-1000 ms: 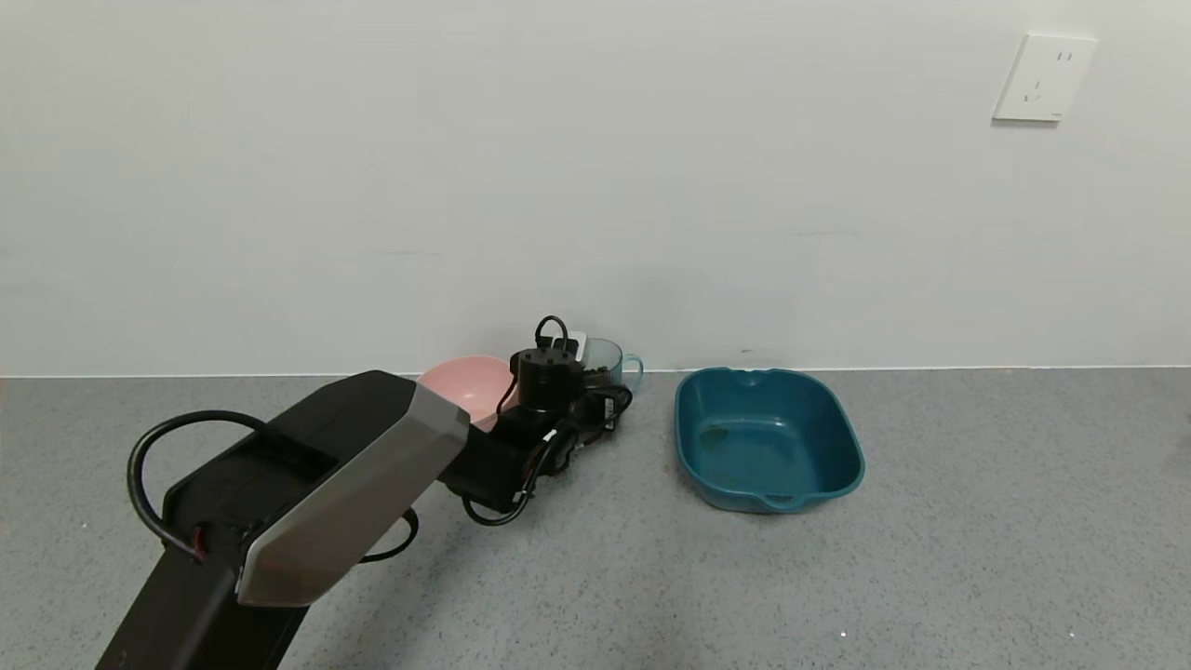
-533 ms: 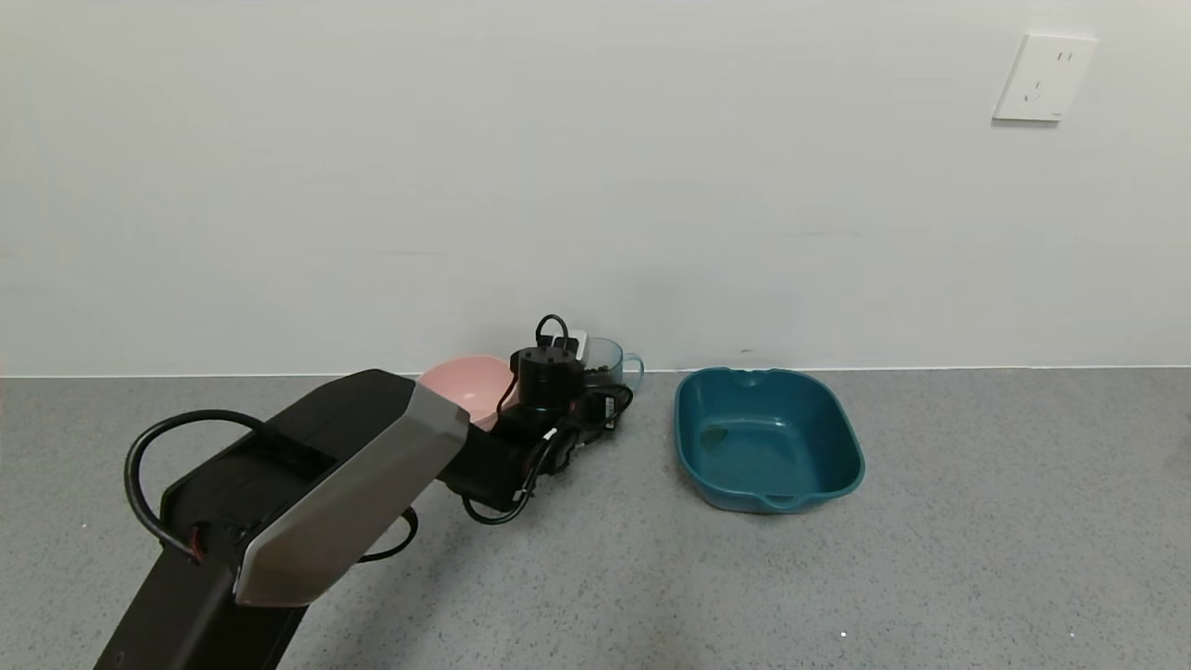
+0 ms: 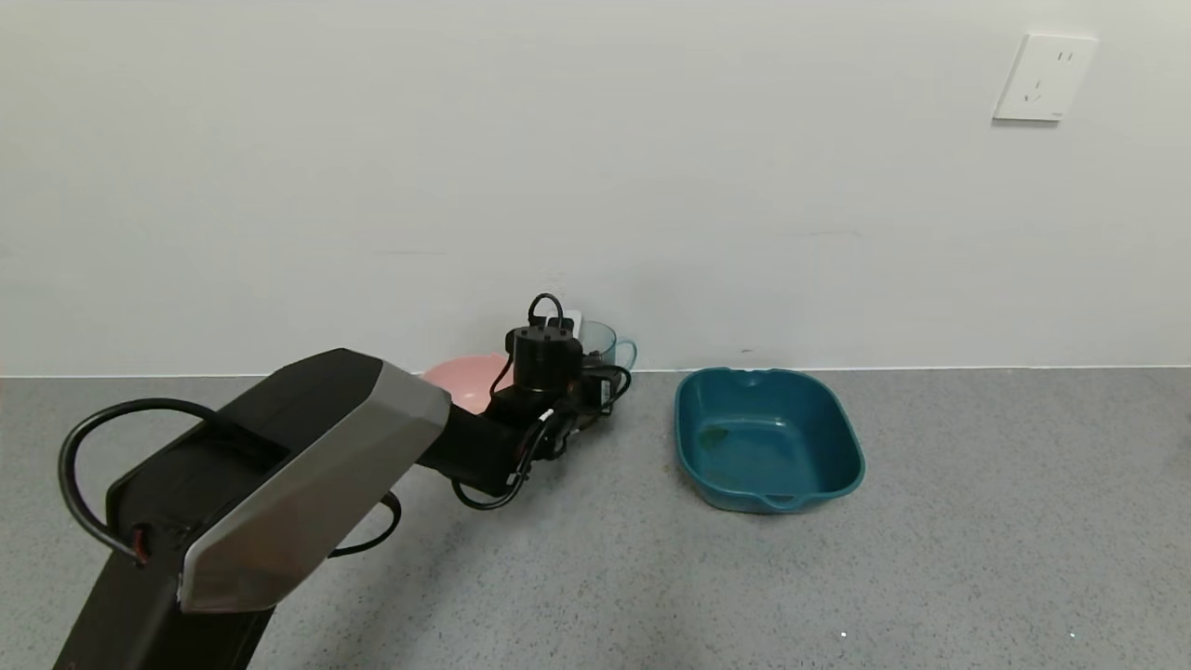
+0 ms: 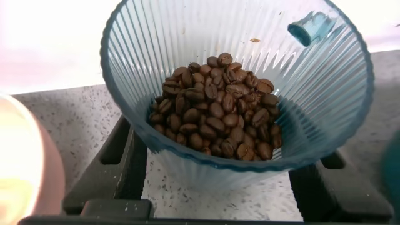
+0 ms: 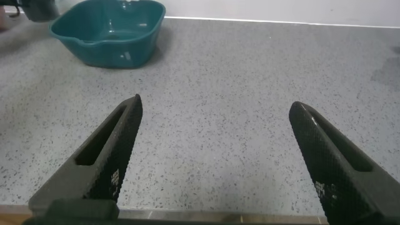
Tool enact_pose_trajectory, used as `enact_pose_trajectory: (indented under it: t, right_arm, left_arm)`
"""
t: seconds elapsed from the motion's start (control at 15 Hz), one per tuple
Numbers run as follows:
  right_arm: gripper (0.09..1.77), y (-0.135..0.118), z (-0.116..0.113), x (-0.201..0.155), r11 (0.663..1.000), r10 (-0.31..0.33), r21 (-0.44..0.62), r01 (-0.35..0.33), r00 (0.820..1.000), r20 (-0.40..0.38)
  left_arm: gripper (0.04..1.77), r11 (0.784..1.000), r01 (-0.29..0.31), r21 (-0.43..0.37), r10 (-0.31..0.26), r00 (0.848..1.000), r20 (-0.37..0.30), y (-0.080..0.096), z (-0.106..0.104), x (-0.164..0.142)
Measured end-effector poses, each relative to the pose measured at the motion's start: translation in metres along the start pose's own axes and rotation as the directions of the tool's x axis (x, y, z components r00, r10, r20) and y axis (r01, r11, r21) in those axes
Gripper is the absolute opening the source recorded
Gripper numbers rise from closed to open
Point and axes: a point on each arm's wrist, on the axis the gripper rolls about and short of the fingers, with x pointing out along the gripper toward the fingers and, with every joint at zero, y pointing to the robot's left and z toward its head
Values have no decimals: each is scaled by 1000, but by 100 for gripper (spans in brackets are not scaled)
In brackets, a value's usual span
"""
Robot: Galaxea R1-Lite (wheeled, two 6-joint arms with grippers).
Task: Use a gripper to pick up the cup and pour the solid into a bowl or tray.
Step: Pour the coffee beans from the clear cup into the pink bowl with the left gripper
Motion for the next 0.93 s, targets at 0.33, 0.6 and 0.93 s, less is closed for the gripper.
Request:
enact_pose_trajectory:
  t: [0.33, 0.6, 0.93]
  right_arm:
    - [171, 0, 0, 0, 1000, 0, 0, 0, 1000, 0]
    - [171, 0, 0, 0, 1000, 0, 0, 0, 1000, 1]
    - [171, 0, 0, 0, 1000, 0, 0, 0, 1000, 0]
  left_arm:
    - [129, 996, -58, 65, 55, 998, 40, -13, 29, -19]
    - [129, 983, -100, 157, 89, 993, 75, -28, 40, -30]
    - [129, 955, -116, 271, 93, 991, 97, -48, 45, -40]
